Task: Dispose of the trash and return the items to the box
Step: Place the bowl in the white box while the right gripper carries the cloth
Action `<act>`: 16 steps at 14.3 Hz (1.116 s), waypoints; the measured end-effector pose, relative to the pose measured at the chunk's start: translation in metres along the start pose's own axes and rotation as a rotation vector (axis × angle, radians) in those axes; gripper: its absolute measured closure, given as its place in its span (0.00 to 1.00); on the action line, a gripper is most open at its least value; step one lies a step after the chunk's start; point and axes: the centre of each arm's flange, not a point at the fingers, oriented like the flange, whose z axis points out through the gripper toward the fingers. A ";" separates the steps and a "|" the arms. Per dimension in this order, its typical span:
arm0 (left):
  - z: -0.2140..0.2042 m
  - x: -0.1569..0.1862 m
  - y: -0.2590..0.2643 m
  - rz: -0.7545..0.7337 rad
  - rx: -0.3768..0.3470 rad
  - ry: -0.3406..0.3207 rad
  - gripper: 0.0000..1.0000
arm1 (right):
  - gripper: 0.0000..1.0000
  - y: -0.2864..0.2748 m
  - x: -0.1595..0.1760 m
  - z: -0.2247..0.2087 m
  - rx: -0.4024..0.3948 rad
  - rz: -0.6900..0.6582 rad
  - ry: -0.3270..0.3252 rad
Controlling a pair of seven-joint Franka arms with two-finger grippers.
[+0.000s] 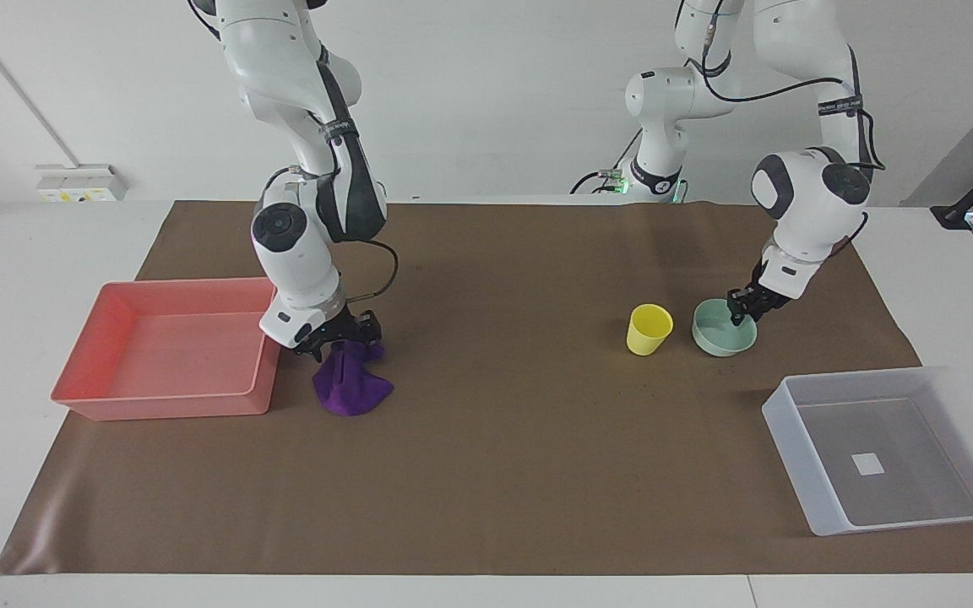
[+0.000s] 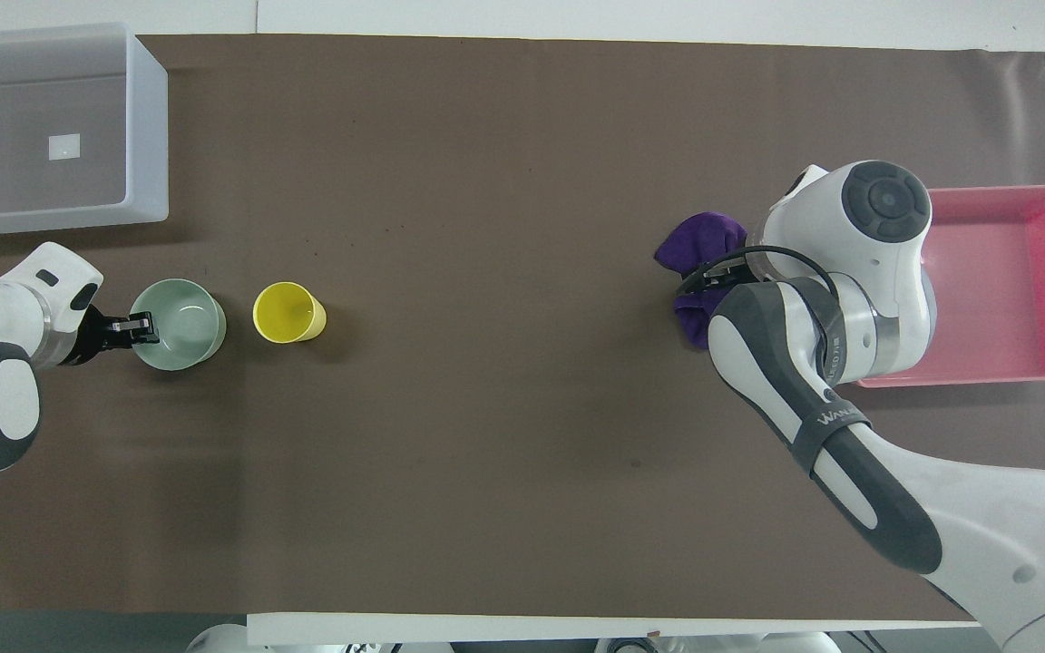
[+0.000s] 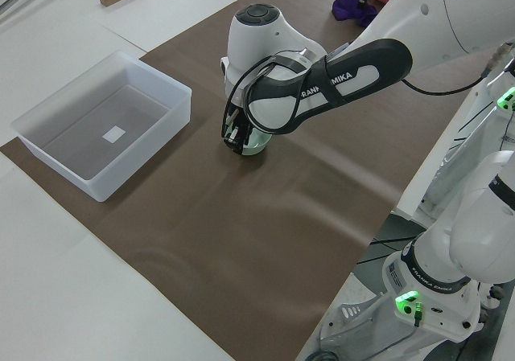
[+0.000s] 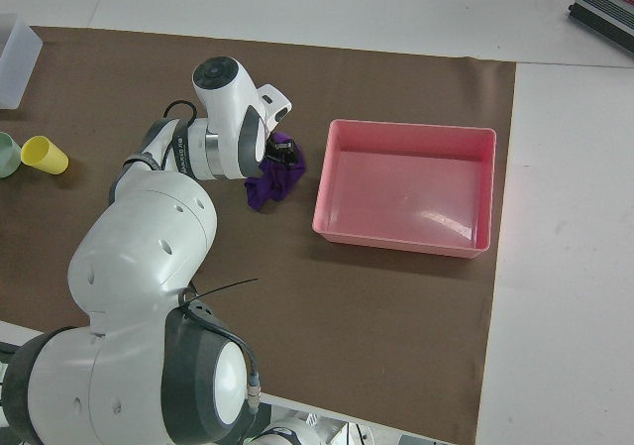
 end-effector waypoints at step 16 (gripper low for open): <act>-0.136 0.152 -0.048 -0.156 -0.085 0.024 0.97 | 0.89 0.039 -0.003 -0.174 0.025 0.091 0.029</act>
